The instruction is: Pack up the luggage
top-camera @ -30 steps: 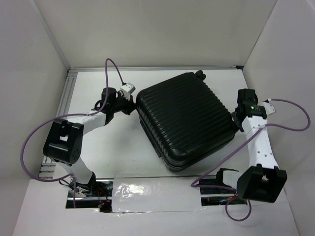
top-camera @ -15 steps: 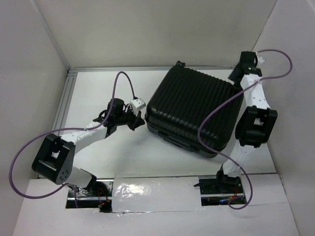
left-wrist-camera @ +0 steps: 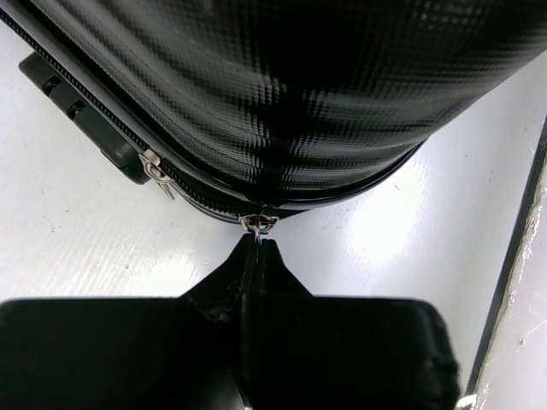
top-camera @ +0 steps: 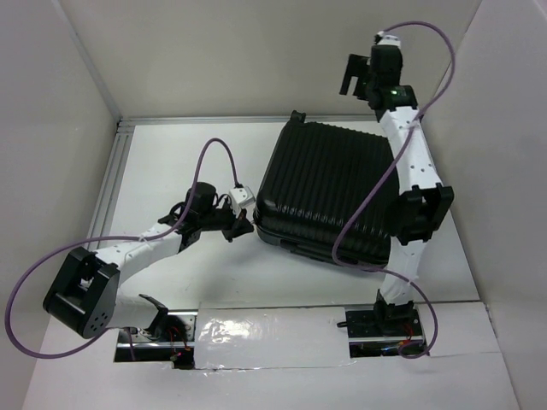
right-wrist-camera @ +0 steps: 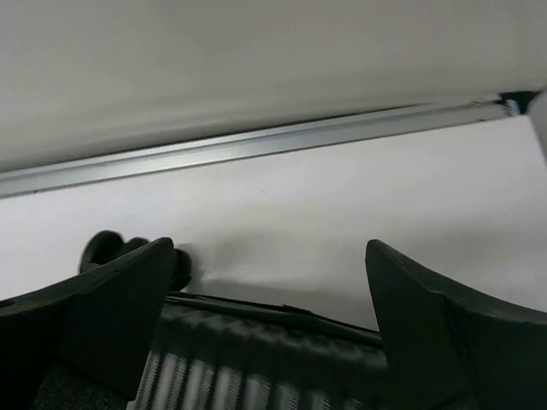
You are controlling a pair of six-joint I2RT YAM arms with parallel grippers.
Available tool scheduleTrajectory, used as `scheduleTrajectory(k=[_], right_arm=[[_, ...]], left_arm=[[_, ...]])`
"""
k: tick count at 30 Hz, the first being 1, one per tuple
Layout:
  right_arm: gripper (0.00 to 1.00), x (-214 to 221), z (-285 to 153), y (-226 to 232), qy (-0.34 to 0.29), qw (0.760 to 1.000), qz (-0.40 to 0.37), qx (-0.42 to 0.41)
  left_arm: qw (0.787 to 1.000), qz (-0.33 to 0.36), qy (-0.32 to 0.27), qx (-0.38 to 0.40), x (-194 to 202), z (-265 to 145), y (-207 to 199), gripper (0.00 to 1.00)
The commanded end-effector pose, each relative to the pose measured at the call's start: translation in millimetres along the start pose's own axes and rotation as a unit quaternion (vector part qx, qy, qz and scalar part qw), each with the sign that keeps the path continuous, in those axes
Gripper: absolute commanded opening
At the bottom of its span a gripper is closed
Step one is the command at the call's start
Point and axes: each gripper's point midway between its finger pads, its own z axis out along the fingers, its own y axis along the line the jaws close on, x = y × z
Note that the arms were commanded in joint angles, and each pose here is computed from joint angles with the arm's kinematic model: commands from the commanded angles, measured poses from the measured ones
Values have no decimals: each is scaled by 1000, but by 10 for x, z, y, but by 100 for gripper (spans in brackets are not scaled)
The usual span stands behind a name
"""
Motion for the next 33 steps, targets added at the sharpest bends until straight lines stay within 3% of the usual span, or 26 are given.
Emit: scheduleTrajectory(k=[1,2,5,10,16,20,27,33], right_arm=[[100,251,243,454,17,998,-45,-27],[100,544,415,621,43,997,-61,-21],[100,880,567,965,62,994,-94,-7],[100,1221,633,1366,68,989,-124,-38],[100,1711,629,1825,124,970,-128,-167],[100,2250,580,2009,178,944,-144,-240],[95,2519,315,2305,206,909,-140,-335],[94,2579,280,2345,211,906,-143,-338]], left_arm=[[993,83,-84,24,-492,-81,-125,0],[993,83,-84,24,-491,-81,-124,0],[993,83,-81,17,-460,-63,-117,0],[993,86,-79,14,-457,-38,-144,0],[993,78,-78,-36,-471,-29,41,0],[992,73,-76,-67,-501,-19,225,0],[985,78,-97,-121,-603,-155,614,0],[982,96,-103,-130,-639,-125,724,0]])
